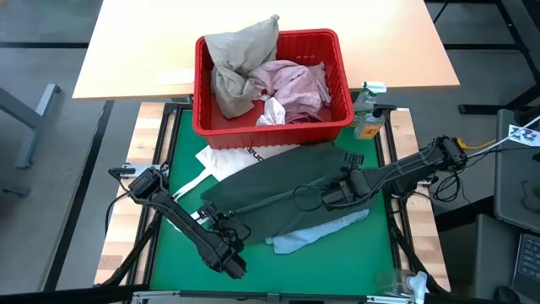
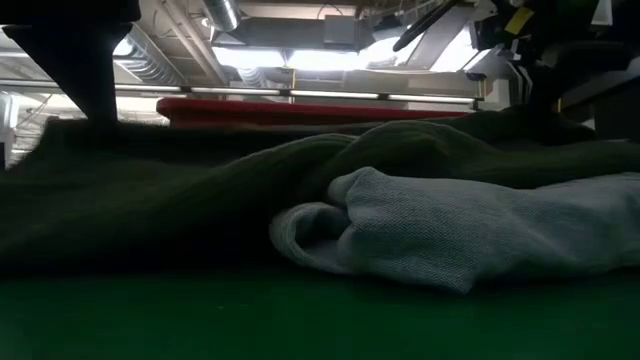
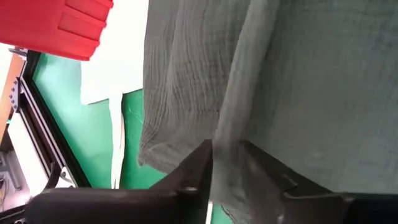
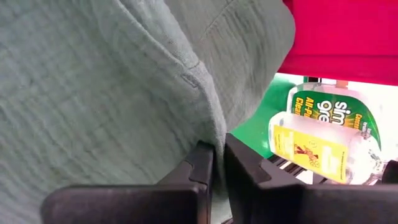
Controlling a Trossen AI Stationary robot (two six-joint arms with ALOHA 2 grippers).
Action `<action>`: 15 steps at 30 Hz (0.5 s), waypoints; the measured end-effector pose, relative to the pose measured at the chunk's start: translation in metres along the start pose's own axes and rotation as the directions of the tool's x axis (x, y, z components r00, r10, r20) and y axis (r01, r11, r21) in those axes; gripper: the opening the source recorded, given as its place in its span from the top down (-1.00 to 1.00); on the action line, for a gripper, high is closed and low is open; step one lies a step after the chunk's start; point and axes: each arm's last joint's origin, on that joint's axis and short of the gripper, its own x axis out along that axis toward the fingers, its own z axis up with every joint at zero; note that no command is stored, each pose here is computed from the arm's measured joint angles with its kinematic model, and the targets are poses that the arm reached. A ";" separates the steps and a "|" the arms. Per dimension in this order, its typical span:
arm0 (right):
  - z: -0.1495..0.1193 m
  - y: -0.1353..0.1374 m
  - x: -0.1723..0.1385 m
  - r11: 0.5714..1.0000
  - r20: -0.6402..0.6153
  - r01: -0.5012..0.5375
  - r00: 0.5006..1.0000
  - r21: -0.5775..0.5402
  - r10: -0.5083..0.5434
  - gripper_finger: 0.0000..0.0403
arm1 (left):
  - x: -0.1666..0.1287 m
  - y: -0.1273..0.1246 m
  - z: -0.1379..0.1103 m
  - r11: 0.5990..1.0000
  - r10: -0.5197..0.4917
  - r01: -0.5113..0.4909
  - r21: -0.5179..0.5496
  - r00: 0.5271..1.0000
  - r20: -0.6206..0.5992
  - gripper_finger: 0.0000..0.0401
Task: Fold laundry
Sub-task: Fold the green shirt
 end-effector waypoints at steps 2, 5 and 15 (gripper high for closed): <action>0.000 0.000 0.000 1.000 0.000 0.000 1.000 0.000 0.000 0.85 | 0.000 0.000 0.000 1.000 0.001 -0.001 -0.002 1.000 0.000 0.51; 0.000 0.000 0.000 1.000 0.000 0.001 1.000 0.000 -0.001 0.80 | 0.000 0.000 0.000 0.997 0.000 0.000 -0.073 1.000 -0.001 0.39; -0.001 -0.002 0.000 0.999 0.006 0.036 0.999 -0.009 -0.036 0.21 | -0.004 -0.003 -0.013 0.993 -0.047 0.022 -0.119 0.976 -0.212 0.46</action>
